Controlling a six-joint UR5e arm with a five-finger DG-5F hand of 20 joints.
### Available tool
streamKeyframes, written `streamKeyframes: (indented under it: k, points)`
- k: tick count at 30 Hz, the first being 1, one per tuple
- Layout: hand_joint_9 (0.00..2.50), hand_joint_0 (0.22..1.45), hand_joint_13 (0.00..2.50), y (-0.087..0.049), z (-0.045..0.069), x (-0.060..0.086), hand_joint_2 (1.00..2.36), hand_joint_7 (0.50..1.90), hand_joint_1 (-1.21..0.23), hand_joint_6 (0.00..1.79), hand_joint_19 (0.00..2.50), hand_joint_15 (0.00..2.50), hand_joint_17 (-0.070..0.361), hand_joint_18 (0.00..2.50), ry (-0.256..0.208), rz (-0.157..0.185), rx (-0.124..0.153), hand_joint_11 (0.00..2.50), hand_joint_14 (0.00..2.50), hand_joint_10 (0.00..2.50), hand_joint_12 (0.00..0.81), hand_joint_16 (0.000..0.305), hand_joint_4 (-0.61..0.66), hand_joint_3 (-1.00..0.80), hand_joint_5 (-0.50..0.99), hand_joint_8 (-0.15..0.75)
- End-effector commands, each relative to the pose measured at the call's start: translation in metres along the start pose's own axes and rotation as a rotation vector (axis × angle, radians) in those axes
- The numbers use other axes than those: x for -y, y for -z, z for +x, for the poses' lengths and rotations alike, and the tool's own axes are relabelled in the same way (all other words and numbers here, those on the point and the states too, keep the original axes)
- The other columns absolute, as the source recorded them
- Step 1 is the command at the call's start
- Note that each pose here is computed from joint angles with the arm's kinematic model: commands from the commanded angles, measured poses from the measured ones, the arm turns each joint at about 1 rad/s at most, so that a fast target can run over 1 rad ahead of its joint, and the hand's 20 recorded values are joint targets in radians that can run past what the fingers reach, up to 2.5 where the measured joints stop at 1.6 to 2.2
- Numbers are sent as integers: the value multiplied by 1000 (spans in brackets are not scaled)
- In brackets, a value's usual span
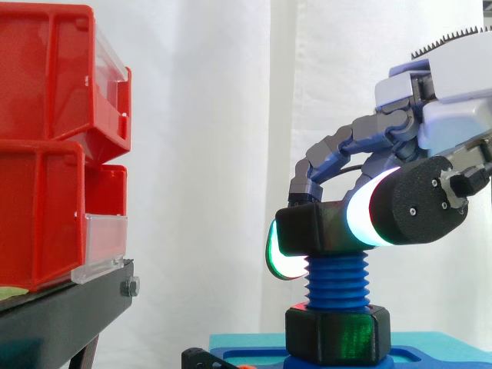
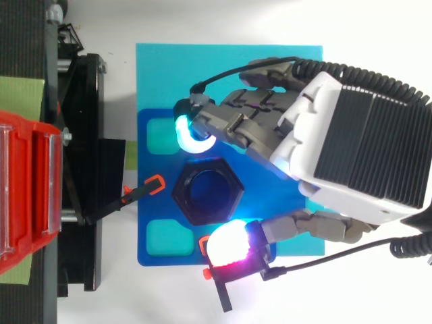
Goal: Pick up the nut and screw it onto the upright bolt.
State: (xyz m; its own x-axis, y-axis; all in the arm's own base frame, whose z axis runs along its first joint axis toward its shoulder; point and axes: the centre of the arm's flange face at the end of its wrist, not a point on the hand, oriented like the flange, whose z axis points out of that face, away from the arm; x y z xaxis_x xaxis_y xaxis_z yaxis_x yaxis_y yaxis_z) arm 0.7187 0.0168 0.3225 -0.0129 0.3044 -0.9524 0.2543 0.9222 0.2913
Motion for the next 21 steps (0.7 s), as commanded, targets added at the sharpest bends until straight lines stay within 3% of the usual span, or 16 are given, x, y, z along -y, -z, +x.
streamKeyframes:
  k: [1, 4, 11, 14, 16, 21]
  points:
    - [708, 395, 650, 0, 0, 1, 1000, 822, -550, 503, 313, 95, 153, 449, 0, -3, -2, 189, 3, 5, 514, 68, 285, -500, -187, 369]
    - [685, 387, 629, -1, 0, 1, 1000, 804, -550, 502, 313, 88, 155, 423, 1, -7, -3, 169, 4, 5, 517, 69, 270, -500, -191, 367]
    - [540, 327, 482, -2, -3, 0, 1000, 616, -457, 501, 211, 0, 170, 296, 2, -19, -2, 0, 0, 0, 538, 76, 262, -500, -224, 364]
    - [479, 309, 415, -3, -11, -1, 1000, 552, -391, 500, 152, 0, 177, 230, 8, -32, 1, 0, 0, 0, 543, 79, 263, -500, -235, 361]
    - [464, 306, 386, -4, -21, -2, 1000, 534, -354, 500, 126, 0, 178, 208, 38, -38, -13, 0, 0, 0, 541, 79, 263, -500, -237, 359]
    - [437, 319, 358, -4, -34, -4, 1000, 527, -219, 500, 69, 0, 178, 204, 60, -32, -26, 0, 0, 0, 527, 79, 251, -500, -236, 353]
